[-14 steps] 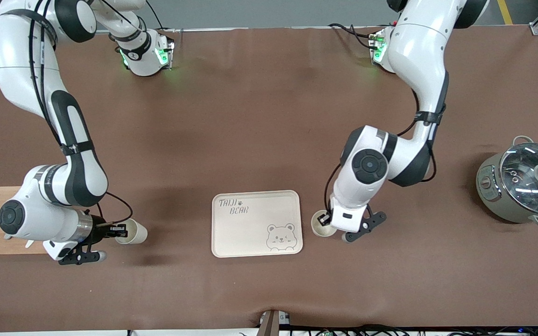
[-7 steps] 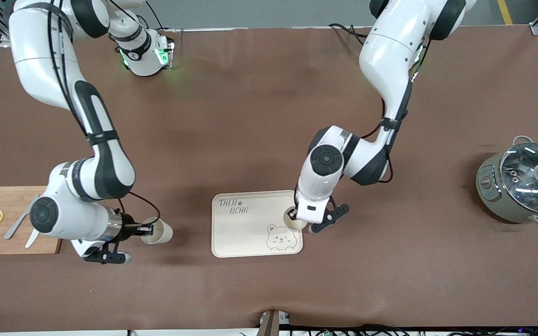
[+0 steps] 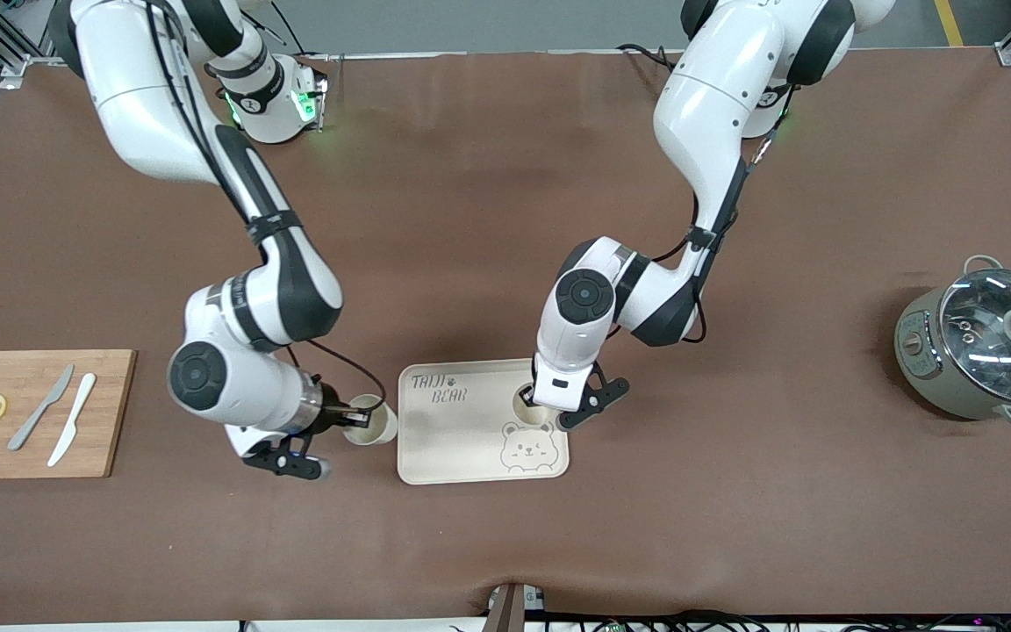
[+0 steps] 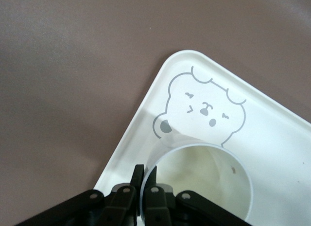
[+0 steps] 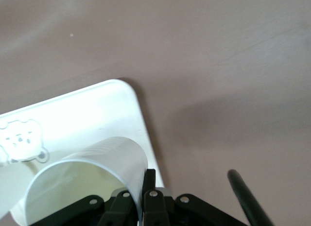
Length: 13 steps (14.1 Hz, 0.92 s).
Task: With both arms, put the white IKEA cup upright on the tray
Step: 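Set the left cup on the tray while the right gripper lowers its cup beside it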
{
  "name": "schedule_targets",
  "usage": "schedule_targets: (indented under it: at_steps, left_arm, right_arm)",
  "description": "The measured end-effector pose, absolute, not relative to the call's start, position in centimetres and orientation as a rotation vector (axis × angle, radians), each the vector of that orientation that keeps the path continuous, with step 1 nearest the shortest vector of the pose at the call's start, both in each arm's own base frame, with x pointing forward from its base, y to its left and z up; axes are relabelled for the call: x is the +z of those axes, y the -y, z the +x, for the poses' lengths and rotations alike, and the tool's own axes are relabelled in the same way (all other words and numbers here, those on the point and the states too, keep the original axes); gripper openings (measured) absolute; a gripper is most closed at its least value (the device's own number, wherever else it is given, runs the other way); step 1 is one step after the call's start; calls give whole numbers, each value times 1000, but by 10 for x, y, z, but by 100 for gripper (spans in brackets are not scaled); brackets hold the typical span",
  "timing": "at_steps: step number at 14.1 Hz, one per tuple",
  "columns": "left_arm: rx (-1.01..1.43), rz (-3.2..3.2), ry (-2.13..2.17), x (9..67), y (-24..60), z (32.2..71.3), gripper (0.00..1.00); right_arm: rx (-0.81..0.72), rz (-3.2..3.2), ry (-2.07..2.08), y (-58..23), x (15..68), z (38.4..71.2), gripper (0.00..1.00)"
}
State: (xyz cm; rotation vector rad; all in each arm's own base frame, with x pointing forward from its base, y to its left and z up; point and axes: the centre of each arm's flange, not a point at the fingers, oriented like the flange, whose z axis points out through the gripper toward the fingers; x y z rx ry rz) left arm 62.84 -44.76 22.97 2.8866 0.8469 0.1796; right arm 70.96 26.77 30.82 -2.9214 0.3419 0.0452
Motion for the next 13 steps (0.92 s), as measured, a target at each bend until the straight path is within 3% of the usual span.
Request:
schedule_targets:
  at_steps: [2,4,6,13]
  left_arm:
    - [178,2889,-845,225,449,627,10]
    - [177,2889,-844,223,449,627,28]
    - [178,2888,-844,224,449,627,33]
    - [246,2833,-845,266,445,642,100]
  right_arm:
    - [11,-2911,-369,-291,307,704,4]
    - [-9,-2913,-375,-304,303,700,4]
    - [-24,-2912,-382,-308,299,698,4]
    - [-55,-2899,-423,-339,247,688,4]
